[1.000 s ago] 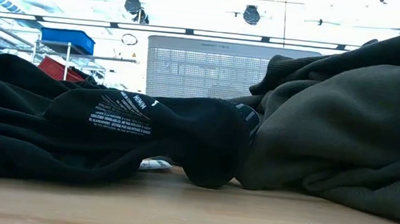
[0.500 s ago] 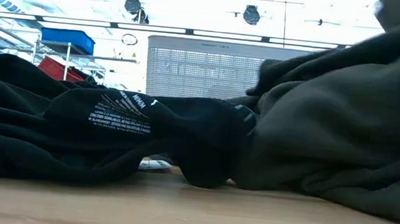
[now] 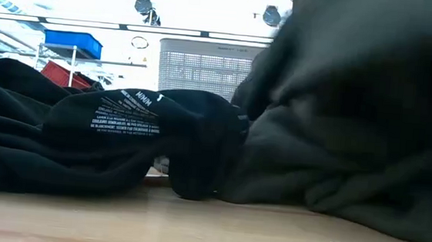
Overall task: Sort clothes
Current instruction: Put the brown shorts into the white bin
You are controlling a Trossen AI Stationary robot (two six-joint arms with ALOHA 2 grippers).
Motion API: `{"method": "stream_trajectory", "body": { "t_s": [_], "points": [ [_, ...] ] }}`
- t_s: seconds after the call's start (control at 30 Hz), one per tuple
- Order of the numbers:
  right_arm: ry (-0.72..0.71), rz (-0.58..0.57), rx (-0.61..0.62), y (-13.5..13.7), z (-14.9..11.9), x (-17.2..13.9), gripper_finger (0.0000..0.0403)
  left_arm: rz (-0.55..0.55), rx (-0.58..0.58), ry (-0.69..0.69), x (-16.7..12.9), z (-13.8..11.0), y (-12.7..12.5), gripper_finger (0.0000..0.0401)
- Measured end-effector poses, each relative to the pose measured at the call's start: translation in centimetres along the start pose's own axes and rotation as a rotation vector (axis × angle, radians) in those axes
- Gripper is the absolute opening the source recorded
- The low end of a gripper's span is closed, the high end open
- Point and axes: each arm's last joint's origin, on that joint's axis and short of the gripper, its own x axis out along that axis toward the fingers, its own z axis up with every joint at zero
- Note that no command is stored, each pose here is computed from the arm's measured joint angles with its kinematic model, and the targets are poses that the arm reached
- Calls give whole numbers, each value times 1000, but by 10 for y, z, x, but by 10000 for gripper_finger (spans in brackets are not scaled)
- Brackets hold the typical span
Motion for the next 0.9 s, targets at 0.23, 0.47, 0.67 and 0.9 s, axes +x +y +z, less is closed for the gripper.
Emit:
{"method": "stream_trajectory", "body": {
  "t_s": [0.23, 0.47, 0.67, 0.9],
  "points": [
    [63, -149, -19, -14, -8, 13, 0, -208, -106, -170, -4, 15, -9, 77],
    [98, -184, -10, -20, -13, 21, 0, -259, -205, -14, 12, -2, -18, 77],
    [100, -176, -24, -19, -13, 20, 0, -269, -215, 76, 36, -19, -24, 77],
    [106, -175, -32, -19, -14, 20, 0, -218, -174, -4, 61, -22, -24, 77]
  ]
}}
